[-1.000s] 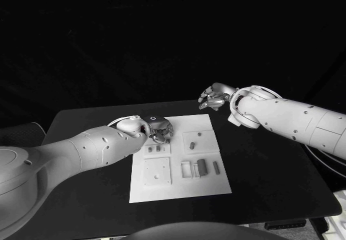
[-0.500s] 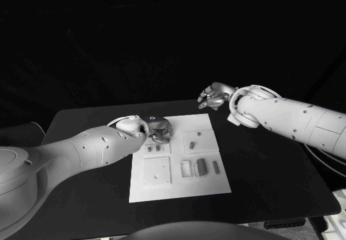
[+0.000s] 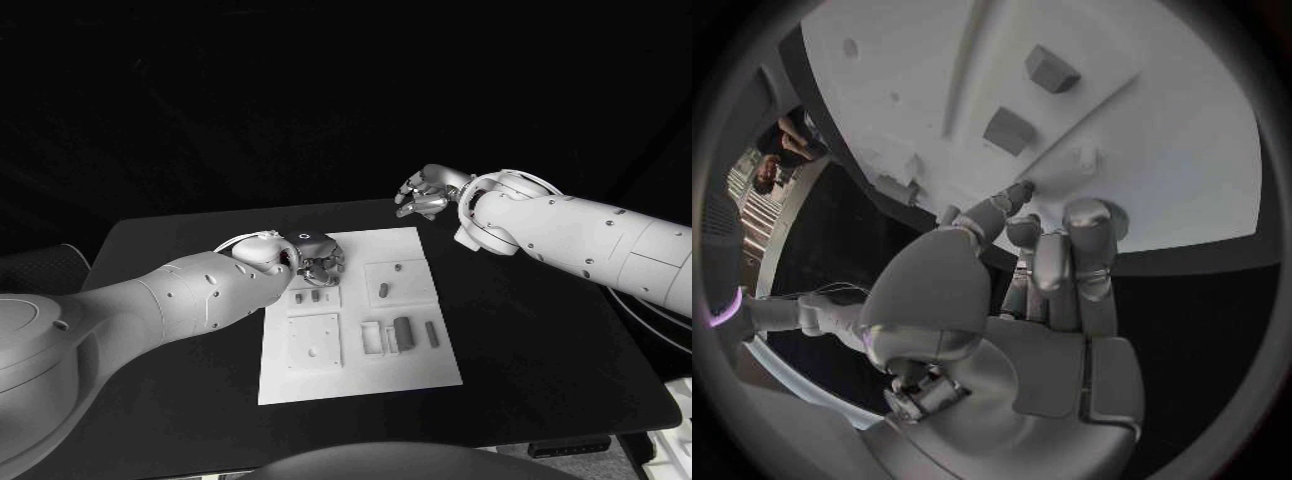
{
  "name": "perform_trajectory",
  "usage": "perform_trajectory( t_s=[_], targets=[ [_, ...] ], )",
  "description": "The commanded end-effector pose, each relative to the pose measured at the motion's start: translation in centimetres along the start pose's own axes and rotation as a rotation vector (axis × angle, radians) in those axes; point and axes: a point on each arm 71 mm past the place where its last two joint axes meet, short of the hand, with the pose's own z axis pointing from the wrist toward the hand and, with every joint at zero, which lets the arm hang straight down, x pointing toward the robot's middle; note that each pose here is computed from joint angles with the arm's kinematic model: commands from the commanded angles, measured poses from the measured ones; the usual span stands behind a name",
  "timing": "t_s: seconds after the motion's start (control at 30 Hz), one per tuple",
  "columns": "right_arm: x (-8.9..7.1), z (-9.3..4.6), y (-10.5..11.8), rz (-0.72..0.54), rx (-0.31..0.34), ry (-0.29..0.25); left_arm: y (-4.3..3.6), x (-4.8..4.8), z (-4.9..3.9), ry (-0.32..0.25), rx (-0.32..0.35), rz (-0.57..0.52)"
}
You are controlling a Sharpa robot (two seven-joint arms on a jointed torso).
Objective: Assemble the parts on the task board
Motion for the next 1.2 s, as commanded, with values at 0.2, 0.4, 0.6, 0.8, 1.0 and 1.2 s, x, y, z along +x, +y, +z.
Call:
perform_trajectory(
  t_s=[0.2,0.4,0.6,0.8,1.0,1.2],
  targets=[
    [0.06,-0.01,0.13,-0.004,-0.010,0.006,-0.35,0.09,0.18,-0.005,0.010,-0.013],
    [0.09,0.00,0.18,-0.004,-0.011,0.007,-0.33,0.07,0.23,-0.010,0.009,-0.016],
    [0.08,0.00,0.18,-0.004,-0.011,0.006,-0.23,0.06,0.26,-0.016,0.006,-0.015],
    [0.12,0.02,0.24,-0.003,-0.012,0.007,-0.39,0.13,0.42,-0.016,0.007,-0.014],
    [0.10,-0.01,0.21,-0.003,-0.011,0.007,-0.23,0.50,0.47,-0.014,0.000,-0.016],
    [0.08,-0.03,0.20,-0.003,-0.011,0.006,0.16,0.86,0.44,-0.017,-0.012,-0.021]
  ],
)
